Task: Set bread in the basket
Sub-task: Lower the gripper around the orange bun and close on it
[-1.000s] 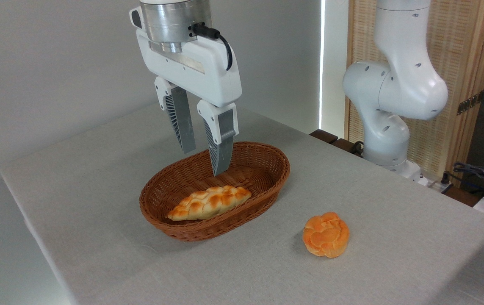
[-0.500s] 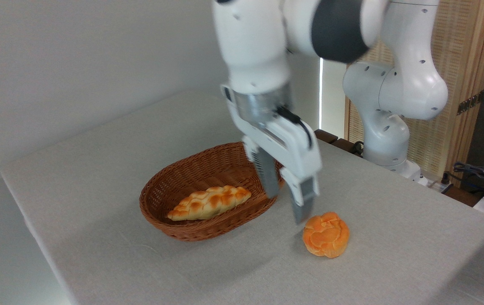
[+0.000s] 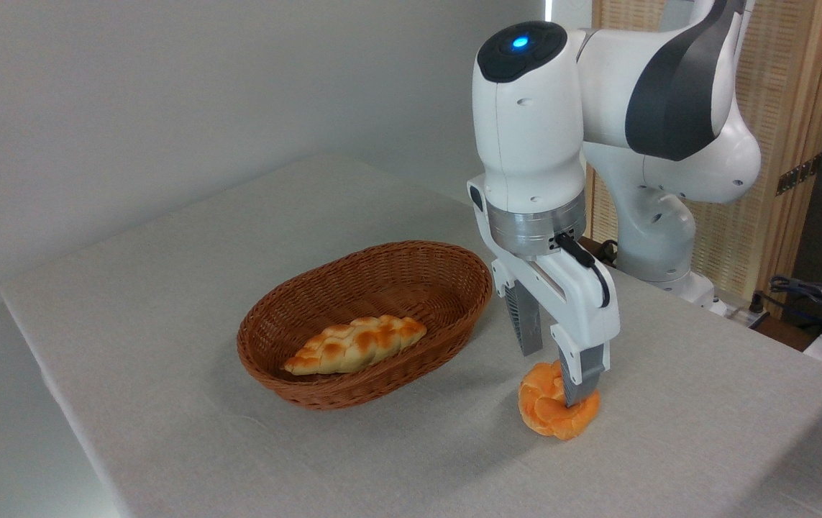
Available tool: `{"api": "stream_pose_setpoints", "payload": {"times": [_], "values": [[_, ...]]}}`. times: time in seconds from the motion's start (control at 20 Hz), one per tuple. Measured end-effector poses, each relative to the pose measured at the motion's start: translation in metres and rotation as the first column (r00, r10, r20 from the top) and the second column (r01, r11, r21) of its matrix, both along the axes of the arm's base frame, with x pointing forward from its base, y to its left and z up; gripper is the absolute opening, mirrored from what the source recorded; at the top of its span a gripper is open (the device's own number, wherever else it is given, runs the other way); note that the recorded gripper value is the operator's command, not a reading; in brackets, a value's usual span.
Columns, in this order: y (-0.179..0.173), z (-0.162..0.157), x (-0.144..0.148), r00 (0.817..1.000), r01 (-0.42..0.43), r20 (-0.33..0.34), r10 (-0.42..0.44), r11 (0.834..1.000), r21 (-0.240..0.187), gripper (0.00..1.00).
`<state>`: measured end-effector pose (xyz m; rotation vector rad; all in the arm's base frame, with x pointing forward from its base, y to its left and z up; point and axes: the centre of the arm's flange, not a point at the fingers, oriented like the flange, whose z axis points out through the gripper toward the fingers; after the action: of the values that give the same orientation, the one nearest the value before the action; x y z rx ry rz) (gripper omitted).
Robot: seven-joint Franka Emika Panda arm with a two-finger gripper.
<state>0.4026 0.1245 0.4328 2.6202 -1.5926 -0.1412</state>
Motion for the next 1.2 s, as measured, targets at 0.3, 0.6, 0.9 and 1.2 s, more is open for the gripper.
{"api": "stream_pose_setpoints", "payload": {"times": [0.3, 0.6, 0.9, 1.2], "values": [[-0.0041, -0.0037, 0.0004, 1.000, 0.025, -0.006, -0.025, 0.999, 0.020, 0.83], [-0.0072, -0.0046, 0.0024, 0.999, 0.033, -0.001, -0.033, 0.999, 0.021, 0.26], [-0.0073, -0.0046, 0.0026, 0.999, 0.034, 0.000, -0.034, 0.999, 0.023, 0.07], [-0.0073, -0.0046, 0.0026, 0.999, 0.034, 0.000, -0.034, 0.999, 0.023, 0.02]]}}
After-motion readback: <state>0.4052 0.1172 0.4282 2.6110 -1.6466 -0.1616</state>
